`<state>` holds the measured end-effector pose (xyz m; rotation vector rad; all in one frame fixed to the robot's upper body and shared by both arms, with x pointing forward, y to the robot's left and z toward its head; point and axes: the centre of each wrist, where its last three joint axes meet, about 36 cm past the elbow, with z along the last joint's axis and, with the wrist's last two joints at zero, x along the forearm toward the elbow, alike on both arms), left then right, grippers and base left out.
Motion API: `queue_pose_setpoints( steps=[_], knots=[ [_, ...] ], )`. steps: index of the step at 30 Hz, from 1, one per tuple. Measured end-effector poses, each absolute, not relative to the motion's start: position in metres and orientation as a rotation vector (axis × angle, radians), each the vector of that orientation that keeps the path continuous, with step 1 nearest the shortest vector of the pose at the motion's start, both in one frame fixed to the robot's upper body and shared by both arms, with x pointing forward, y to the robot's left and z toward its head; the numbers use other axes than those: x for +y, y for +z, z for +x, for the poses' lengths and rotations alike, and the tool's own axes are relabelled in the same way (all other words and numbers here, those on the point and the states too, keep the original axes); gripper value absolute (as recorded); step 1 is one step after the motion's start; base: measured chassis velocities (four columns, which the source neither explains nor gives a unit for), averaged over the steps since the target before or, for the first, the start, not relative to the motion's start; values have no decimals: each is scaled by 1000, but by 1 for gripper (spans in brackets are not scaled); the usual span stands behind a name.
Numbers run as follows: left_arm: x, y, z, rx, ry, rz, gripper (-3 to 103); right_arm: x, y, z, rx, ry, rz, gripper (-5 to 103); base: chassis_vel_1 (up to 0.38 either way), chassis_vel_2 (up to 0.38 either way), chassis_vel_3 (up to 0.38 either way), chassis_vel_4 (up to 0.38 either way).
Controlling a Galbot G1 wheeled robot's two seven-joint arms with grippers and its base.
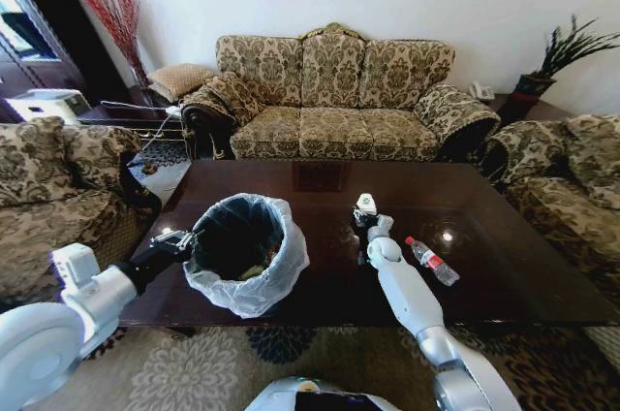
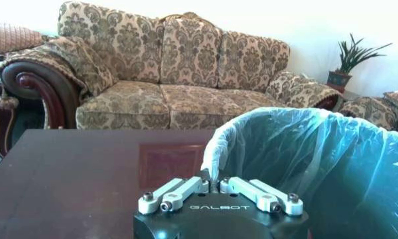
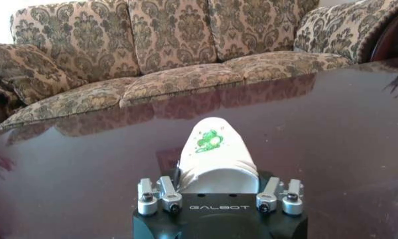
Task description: Move to the front of the table and place the trash on the table into the trash bin.
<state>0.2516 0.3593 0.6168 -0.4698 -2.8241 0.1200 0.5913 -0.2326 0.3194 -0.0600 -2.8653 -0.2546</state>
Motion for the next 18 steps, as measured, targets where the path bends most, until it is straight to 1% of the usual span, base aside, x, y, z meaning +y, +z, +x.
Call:
queue_pose_setpoints(
  steps=[1,3,4,5,7,10,11,13,14,15,16,18],
  knots=[
    [359,617,252,-2824,120,-470,1,-233,320,591,-2867,-256,-60,63,0,0,0,0],
    [359,617,252,-2824,120,-471,1,-234,322,591,-2871,-259,-60,63,0,0,0,0],
    [359,617,252,-2824,120,-470,1,-235,322,590,-2875,-262,-61,56,0,0,0,0],
    [359,617,251,-2824,120,-469,1,-237,325,588,-2883,-272,-60,52,0,0,0,0],
    [360,617,251,-2824,121,-468,1,-237,328,586,-2894,-290,-60,52,0,0,0,0],
    [360,617,251,-2821,110,-469,1,-240,353,562,-3000,-389,-17,41,0,0,0,0],
    [360,617,251,-2821,110,-469,1,-240,353,562,-3000,-389,-17,41,0,0,0,0],
    [360,619,253,-2815,87,-477,1,-237,392,531,-3114,-464,119,34,0,0,0,0],
    [359,620,254,-2813,78,-485,1,-232,418,516,-3159,-497,197,34,0,0,0,0],
    [359,620,254,-2813,78,-485,1,-232,418,516,-3159,-497,197,34,0,0,0,0],
    [358,621,256,-2807,72,-503,1,-225,449,498,-3196,-549,303,27,0,0,0,0],
    [353,626,262,-2791,59,-550,1,-209,507,461,-3241,-648,537,19,0,0,0,0]
  ],
)
